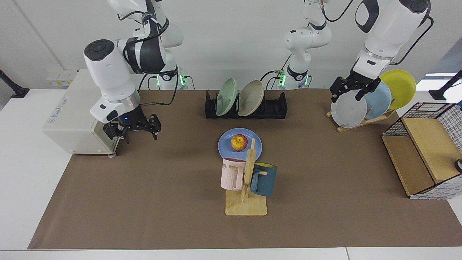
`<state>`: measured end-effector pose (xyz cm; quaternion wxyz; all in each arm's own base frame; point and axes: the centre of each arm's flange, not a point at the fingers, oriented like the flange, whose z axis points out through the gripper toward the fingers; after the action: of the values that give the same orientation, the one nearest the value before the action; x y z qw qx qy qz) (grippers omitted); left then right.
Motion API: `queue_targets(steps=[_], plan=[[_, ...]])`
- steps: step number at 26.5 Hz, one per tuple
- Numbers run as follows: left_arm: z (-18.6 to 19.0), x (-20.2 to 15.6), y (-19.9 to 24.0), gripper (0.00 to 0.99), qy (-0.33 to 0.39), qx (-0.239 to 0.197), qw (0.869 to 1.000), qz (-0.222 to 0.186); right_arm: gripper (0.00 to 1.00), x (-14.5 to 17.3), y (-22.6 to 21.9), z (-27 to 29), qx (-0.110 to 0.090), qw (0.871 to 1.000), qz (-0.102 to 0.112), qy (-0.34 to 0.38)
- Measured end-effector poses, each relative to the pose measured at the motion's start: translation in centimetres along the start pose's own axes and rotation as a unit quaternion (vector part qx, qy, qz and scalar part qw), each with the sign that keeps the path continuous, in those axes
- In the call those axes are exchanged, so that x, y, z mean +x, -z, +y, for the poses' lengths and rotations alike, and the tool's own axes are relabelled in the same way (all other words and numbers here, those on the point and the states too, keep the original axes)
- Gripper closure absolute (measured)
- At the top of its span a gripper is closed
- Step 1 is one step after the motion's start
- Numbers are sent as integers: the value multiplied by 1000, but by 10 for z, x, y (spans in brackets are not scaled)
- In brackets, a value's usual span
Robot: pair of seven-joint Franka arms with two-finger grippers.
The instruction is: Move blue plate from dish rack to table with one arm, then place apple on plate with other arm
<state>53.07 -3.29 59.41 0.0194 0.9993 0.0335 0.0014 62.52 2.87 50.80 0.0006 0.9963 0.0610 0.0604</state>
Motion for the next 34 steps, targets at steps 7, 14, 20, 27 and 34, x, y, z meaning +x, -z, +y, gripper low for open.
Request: queue_targets(steps=[7,14,20,27,34], plan=[[0,0,0,0,0,0,1000,0,0,-16,15,33,0,999,-23,-24],[2,0,0,0,-2,0,1000,0,0,-41,59,31,5,999,-44,-30],[2,0,0,0,-2,0,1000,0,0,-57,95,31,4,999,-30,-41],[2,0,-1,0,-2,0,1000,-1,0,-59,91,26,4,996,-40,-78],[2,0,-1,0,-2,0,1000,-1,0,-59,89,23,2,992,-43,-122]])
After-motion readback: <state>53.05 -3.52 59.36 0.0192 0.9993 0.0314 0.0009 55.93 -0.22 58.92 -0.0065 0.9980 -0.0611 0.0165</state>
